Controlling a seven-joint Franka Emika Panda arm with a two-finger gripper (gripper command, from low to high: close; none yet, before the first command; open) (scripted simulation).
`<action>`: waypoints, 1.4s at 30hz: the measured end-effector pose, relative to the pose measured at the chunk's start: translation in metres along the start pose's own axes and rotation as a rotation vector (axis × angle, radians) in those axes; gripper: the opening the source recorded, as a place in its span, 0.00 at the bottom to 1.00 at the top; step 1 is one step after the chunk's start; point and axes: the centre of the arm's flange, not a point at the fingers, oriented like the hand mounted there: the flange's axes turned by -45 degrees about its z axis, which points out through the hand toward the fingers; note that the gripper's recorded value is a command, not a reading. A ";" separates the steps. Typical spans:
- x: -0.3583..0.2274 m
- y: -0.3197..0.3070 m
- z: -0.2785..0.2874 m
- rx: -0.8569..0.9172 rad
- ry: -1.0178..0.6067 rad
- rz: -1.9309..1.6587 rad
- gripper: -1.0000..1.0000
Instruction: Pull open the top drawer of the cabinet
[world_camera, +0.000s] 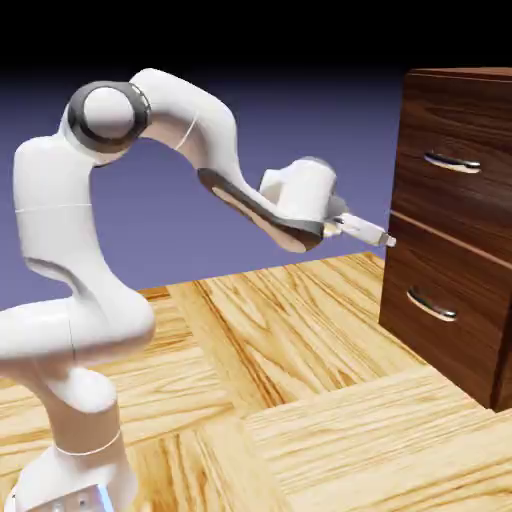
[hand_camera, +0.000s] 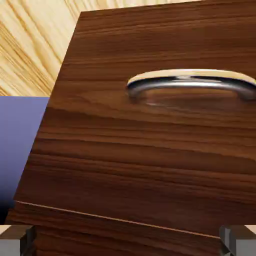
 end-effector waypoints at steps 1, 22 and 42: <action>-0.001 0.000 0.003 -0.006 -0.012 -0.053 0.50; -0.092 -0.038 0.032 0.066 -0.417 -1.071 0.50; -0.128 -0.054 0.043 0.150 -0.507 -1.251 0.00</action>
